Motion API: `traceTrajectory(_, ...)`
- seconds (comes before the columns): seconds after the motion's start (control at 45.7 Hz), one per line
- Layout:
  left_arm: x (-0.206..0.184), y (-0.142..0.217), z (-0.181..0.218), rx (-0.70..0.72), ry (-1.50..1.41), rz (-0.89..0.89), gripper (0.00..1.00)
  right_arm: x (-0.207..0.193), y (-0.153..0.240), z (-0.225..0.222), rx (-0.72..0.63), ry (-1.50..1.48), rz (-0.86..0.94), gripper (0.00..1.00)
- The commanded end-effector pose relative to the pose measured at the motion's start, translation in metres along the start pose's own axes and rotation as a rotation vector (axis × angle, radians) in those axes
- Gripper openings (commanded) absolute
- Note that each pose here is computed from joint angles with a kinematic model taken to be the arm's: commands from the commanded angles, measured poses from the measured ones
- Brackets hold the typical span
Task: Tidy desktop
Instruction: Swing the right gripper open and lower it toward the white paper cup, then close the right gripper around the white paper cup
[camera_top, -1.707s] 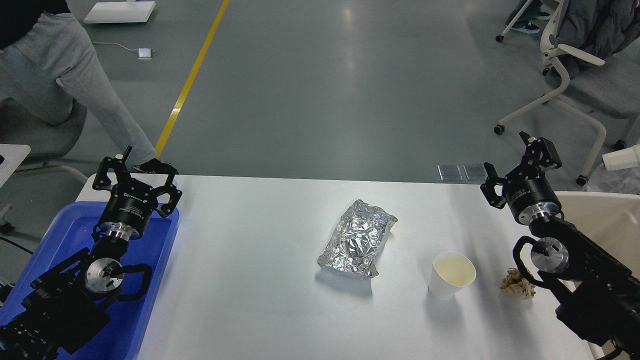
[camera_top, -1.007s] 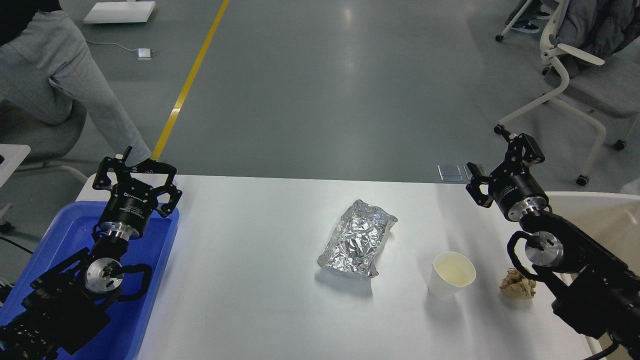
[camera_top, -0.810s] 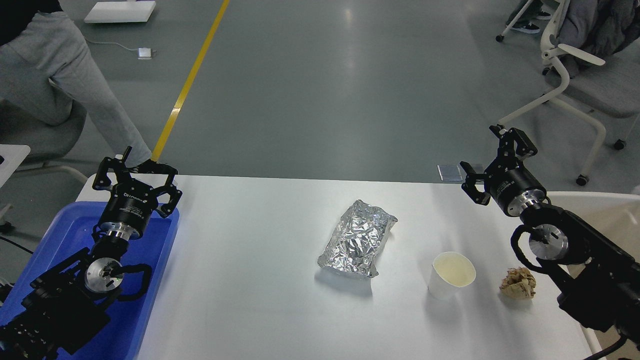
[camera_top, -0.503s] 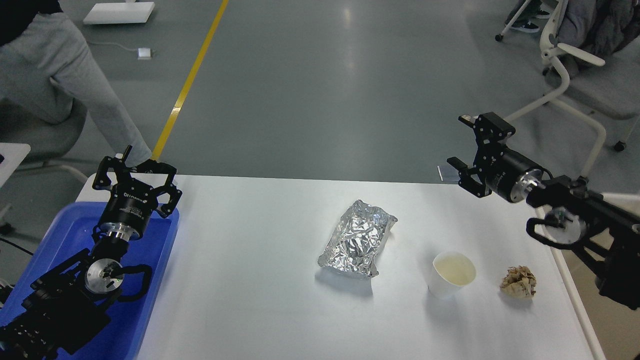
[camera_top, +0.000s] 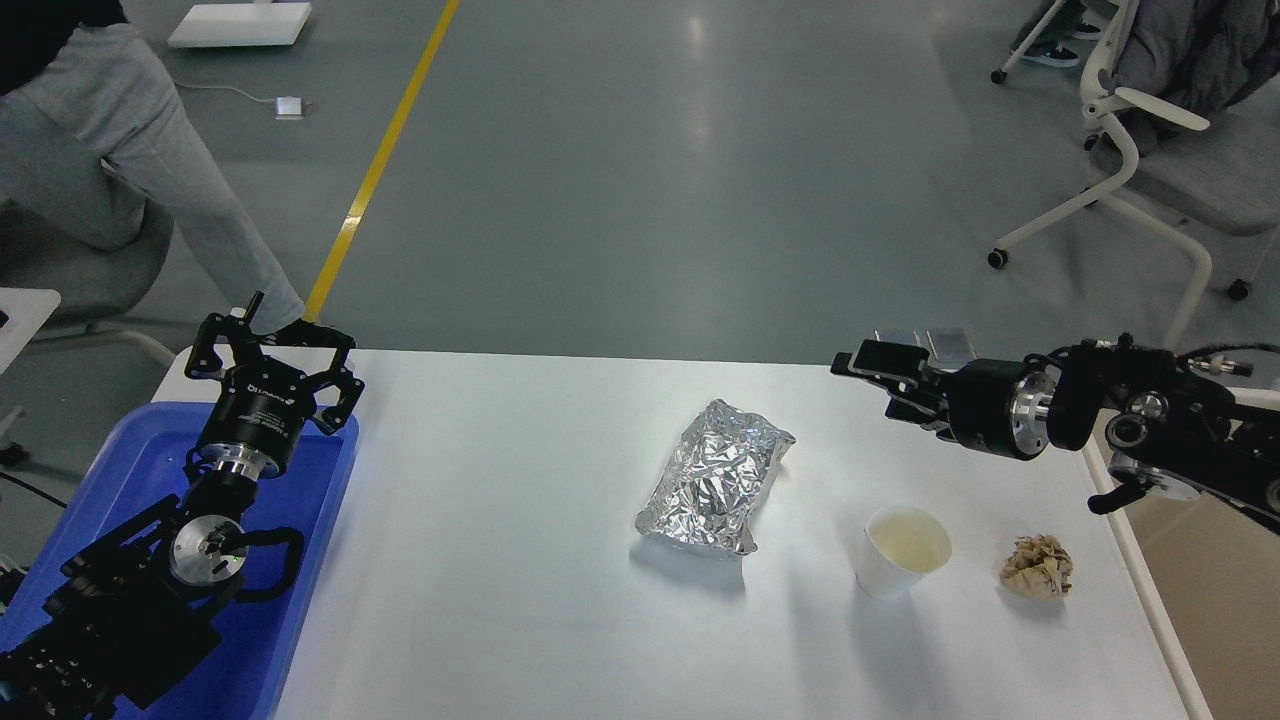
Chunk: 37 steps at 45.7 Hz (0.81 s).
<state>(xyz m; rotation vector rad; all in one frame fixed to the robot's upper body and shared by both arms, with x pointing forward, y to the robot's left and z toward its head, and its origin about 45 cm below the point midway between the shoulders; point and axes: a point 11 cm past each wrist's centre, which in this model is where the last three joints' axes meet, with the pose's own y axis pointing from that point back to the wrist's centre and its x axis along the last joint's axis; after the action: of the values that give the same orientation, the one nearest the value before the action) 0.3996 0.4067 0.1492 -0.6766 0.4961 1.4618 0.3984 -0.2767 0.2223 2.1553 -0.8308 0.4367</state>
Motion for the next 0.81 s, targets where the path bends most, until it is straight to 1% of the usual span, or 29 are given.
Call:
traceTrajectory(0.0, 0.000, 0.000, 0.000, 0.000, 0.001, -0.001, 1.00, -0.007, 0.016, 0.019, -0.106, 0.362, -0.076, 1.00)
traceTrajectory(0.175, -0.001, -0.001, 0.000, -0.001, 0.001, -0.002, 1.00, -0.017, 0.020, 0.029, -0.125, 0.458, -0.125, 1.00)
traceTrajectory(0.263, -0.001, -0.001, 0.000, -0.001, 0.002, -0.003, 1.00, -0.029, 0.021, 0.032, -0.100, 0.514, -0.173, 1.00)
traceTrajectory(0.328, -0.001, -0.001, 0.000, -0.001, 0.001, -0.002, 1.00, -0.039, 0.023, 0.042, -0.108, 0.564, -0.216, 1.00)
traceTrajectory(0.569, -0.001, -0.001, 0.000, -0.001, 0.002, -0.003, 1.00, -0.061, 0.024, 0.064, -0.133, 0.544, -0.268, 1.00)
traceTrajectory(0.788, -0.001, -0.001, 0.000, -0.001, 0.002, -0.003, 1.00, -0.066, 0.027, 0.078, -0.144, 0.527, -0.271, 0.99)
